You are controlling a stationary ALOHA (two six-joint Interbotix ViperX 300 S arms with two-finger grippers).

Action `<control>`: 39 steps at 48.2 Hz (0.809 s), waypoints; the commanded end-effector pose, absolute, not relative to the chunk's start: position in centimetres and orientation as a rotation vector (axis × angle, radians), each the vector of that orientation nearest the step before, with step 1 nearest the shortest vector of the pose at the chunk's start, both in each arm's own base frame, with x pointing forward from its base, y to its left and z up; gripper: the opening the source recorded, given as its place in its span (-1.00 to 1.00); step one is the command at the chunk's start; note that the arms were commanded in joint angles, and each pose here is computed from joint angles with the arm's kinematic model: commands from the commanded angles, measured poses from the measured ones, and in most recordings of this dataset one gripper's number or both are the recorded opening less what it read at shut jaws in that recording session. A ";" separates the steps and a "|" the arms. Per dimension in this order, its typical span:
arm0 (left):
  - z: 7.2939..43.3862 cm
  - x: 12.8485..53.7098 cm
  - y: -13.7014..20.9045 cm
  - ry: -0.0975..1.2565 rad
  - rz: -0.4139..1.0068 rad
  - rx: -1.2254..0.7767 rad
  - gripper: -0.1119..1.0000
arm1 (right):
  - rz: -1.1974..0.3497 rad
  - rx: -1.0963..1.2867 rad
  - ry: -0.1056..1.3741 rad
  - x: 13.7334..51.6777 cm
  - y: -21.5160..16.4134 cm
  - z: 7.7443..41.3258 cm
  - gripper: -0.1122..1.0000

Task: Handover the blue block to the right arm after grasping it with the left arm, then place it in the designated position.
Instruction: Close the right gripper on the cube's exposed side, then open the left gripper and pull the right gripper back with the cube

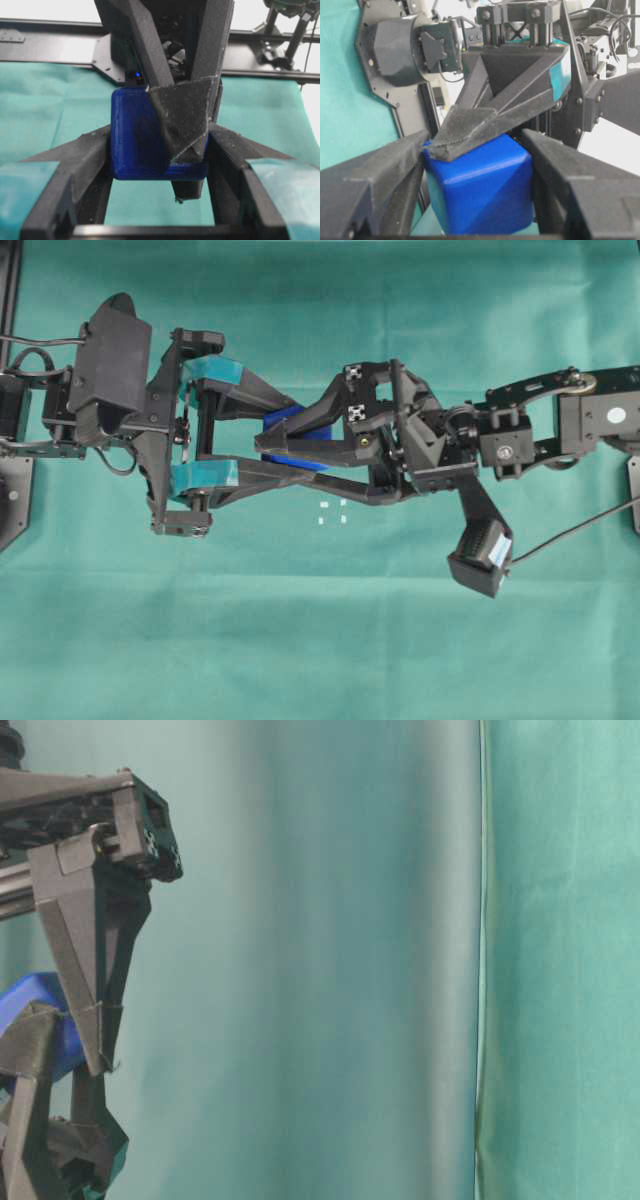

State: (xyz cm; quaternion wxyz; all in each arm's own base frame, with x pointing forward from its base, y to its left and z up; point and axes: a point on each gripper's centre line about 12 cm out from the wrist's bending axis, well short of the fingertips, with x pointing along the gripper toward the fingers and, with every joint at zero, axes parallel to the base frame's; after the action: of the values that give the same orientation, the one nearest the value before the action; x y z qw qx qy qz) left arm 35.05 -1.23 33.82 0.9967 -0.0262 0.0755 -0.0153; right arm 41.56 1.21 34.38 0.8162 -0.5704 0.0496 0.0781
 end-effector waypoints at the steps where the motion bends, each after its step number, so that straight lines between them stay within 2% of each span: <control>1: 35.2 34.9 -1.6 0.113 -0.041 -0.053 0.05 | 0.134 -1.208 0.062 41.4 1.1 36.4 0.30; 6: 35.5 34.9 -1.6 0.106 -0.043 -0.057 0.09 | 0.134 -1.208 0.062 41.4 1.1 36.4 0.30; 14: 35.7 34.8 -1.5 0.099 -0.041 -0.058 0.85 | 0.137 -1.208 0.062 41.4 1.2 36.4 0.30; 17: 35.7 34.7 -1.5 0.099 -0.041 -0.058 0.98 | 0.136 -1.208 0.064 41.4 1.2 36.4 0.30; 30: 36.0 34.4 -1.4 0.089 -0.037 -0.061 0.99 | 0.139 -1.202 0.062 40.9 1.3 36.4 0.30; 39: 36.2 33.3 -1.3 0.081 -0.037 -0.060 0.99 | 0.135 -1.202 0.055 39.1 1.3 36.6 0.30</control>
State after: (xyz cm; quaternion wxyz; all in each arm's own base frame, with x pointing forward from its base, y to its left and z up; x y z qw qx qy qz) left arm 33.97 -1.40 35.00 0.9976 -0.0302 0.0589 -0.0187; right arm 40.28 1.18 34.75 0.8194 -0.5663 0.0470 0.0751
